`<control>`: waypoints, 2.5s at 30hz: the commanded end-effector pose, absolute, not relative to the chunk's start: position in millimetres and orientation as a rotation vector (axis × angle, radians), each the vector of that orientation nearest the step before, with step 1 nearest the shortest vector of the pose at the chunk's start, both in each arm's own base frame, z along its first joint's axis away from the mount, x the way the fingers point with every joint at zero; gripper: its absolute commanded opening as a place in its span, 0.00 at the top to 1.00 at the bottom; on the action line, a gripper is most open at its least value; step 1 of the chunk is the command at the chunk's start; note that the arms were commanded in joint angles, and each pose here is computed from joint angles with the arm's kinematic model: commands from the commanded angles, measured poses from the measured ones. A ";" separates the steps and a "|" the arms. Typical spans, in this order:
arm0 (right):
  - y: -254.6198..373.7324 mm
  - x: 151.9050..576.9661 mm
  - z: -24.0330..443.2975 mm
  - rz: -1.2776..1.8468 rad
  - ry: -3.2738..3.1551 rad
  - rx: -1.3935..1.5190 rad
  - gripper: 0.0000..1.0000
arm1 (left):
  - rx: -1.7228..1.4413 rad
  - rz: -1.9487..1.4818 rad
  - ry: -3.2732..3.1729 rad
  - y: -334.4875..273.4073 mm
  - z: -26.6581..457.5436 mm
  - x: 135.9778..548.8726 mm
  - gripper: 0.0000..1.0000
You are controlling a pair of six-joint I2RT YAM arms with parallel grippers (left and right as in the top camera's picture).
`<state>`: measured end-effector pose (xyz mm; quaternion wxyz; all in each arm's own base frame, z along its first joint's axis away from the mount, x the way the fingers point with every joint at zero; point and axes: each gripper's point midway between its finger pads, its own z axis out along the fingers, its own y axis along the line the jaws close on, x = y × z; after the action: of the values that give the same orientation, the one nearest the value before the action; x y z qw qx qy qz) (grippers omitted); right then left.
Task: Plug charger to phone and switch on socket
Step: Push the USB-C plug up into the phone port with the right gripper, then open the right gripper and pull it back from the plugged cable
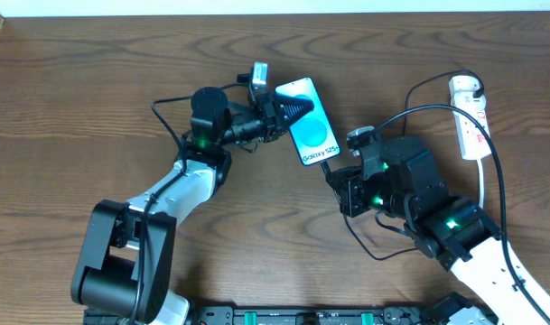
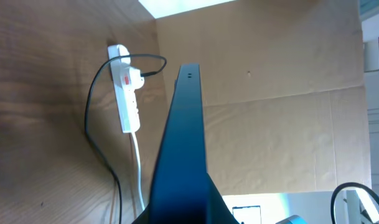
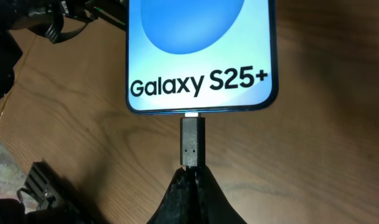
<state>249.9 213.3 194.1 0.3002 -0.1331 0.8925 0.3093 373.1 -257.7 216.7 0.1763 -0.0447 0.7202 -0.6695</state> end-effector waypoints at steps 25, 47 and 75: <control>192.0 246.4 238.9 0.691 2.173 -0.442 0.47 | 0.556 -1.869 1.901 -286.5 231.2 316.7 0.93; 170.7 225.4 197.0 0.598 2.311 -0.337 0.30 | 0.094 -1.912 1.969 -282.0 238.9 353.7 0.93; 212.0 261.7 220.3 0.744 2.154 -0.381 0.96 | 0.356 -1.961 2.017 -304.2 227.6 313.4 0.93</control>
<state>250.6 211.8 181.7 0.3449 -0.1525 0.8812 0.2852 353.6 -287.3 225.6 0.2008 0.0385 0.7143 -0.6693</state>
